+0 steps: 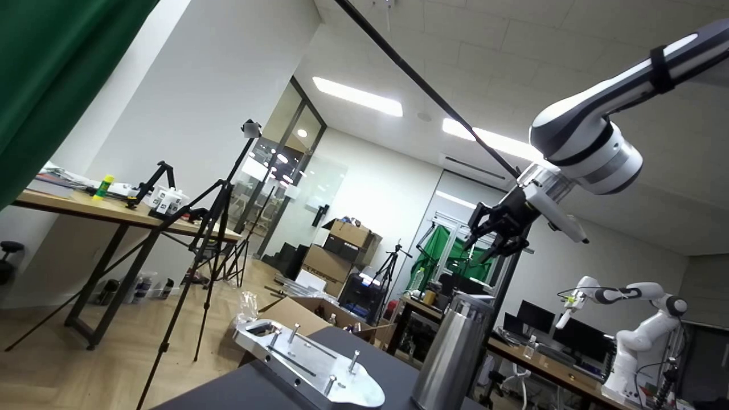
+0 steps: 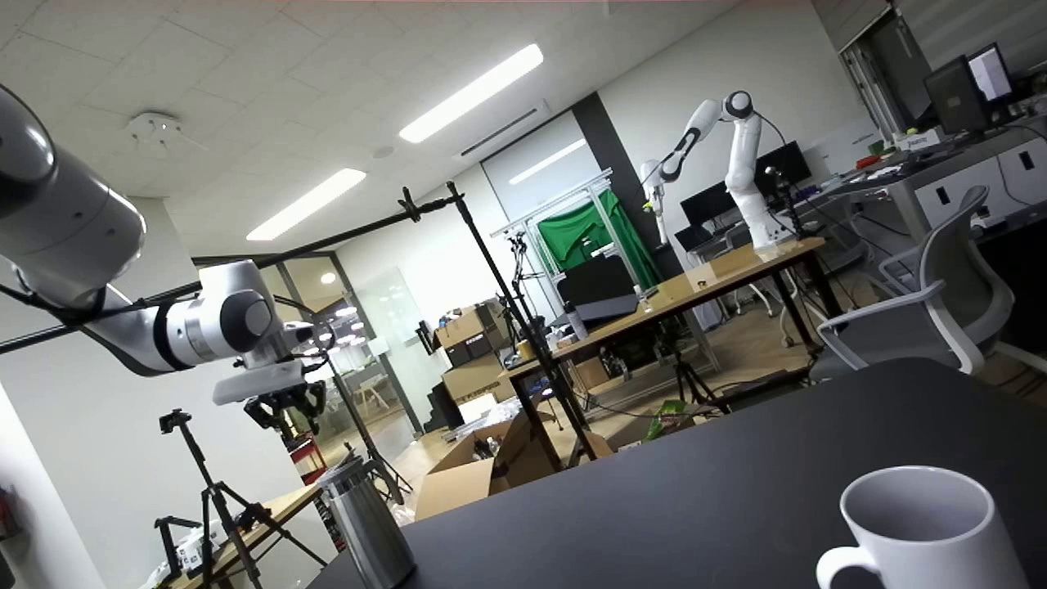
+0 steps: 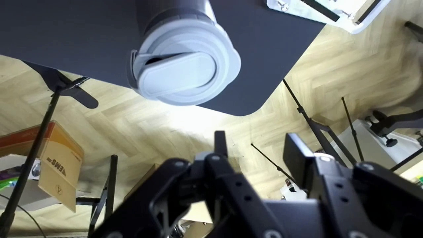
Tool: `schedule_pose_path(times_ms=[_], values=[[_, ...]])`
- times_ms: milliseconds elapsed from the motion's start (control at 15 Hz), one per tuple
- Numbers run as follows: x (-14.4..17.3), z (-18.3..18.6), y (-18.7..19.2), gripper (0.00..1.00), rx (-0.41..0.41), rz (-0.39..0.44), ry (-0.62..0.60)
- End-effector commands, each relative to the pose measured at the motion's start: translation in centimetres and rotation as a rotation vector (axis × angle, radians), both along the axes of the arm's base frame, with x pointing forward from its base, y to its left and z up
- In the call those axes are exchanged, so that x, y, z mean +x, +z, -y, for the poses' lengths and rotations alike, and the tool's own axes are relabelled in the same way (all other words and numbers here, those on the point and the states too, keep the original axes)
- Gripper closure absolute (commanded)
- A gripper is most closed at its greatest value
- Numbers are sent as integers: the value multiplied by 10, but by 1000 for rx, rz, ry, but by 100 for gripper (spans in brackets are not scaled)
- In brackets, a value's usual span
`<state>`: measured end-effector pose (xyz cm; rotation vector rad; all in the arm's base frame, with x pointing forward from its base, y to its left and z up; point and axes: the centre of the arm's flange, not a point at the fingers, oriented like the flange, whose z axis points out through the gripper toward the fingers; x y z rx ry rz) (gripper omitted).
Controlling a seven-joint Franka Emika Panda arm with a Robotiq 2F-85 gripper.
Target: Press the top of the bottle to open
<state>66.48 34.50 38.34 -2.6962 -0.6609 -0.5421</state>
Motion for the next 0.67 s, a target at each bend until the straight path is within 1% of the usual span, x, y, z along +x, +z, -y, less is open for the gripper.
schedule_pose_path(times_ms=[0,200,267,400,467,600], values=[[-17,14,22,19,-16,-35,-16],[-20,20,30,2,-28,-57,-34],[-7,8,19,18,-22,-25,1],[-9,12,23,4,-29,-34,-5],[-10,13,24,1,-29,-35,-6],[-10,13,23,1,-29,-38,-7]])
